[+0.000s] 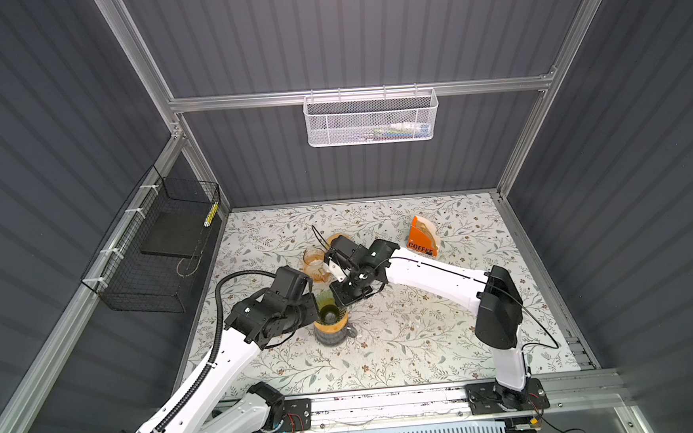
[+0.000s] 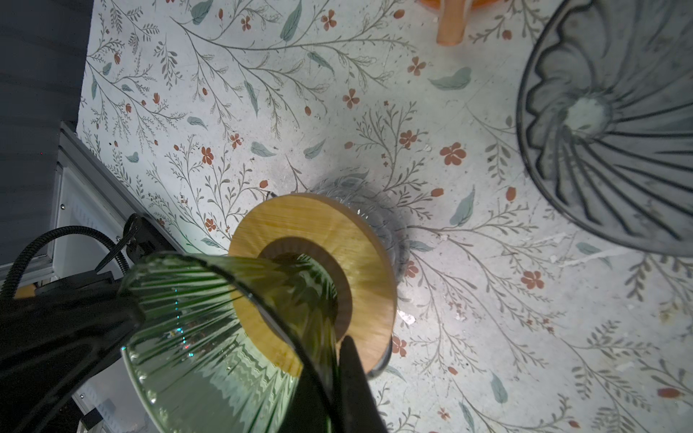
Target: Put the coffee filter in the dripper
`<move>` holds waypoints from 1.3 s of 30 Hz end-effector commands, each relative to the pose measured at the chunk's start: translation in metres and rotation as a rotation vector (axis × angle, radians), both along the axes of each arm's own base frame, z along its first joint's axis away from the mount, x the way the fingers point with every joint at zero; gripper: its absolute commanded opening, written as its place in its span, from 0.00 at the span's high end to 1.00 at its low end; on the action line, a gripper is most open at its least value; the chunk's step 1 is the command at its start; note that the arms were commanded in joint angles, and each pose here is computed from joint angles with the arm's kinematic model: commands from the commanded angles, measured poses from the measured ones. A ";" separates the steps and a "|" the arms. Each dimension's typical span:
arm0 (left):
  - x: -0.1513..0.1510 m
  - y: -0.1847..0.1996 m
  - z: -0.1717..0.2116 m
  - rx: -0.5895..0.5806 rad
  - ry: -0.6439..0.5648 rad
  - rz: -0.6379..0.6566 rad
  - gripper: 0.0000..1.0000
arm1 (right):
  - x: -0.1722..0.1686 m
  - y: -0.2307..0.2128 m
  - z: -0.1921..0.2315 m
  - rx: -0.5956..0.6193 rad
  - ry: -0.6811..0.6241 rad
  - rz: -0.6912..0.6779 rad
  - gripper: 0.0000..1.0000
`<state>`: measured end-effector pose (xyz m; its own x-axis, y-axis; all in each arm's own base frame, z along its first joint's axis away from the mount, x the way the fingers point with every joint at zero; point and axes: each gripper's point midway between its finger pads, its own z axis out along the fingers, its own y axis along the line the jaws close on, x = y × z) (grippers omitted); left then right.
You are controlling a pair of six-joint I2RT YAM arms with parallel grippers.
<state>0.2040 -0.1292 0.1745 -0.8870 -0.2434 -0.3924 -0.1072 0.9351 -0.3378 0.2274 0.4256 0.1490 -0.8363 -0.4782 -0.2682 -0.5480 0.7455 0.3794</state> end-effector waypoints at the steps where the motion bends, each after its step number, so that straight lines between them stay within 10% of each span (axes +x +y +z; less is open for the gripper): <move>1: -0.011 0.005 -0.023 0.025 0.084 0.023 1.00 | -0.006 -0.004 -0.023 -0.069 0.034 0.008 1.00; 39: -0.017 0.009 -0.042 0.041 0.127 0.037 1.00 | -0.001 -0.010 -0.058 -0.099 0.006 -0.026 1.00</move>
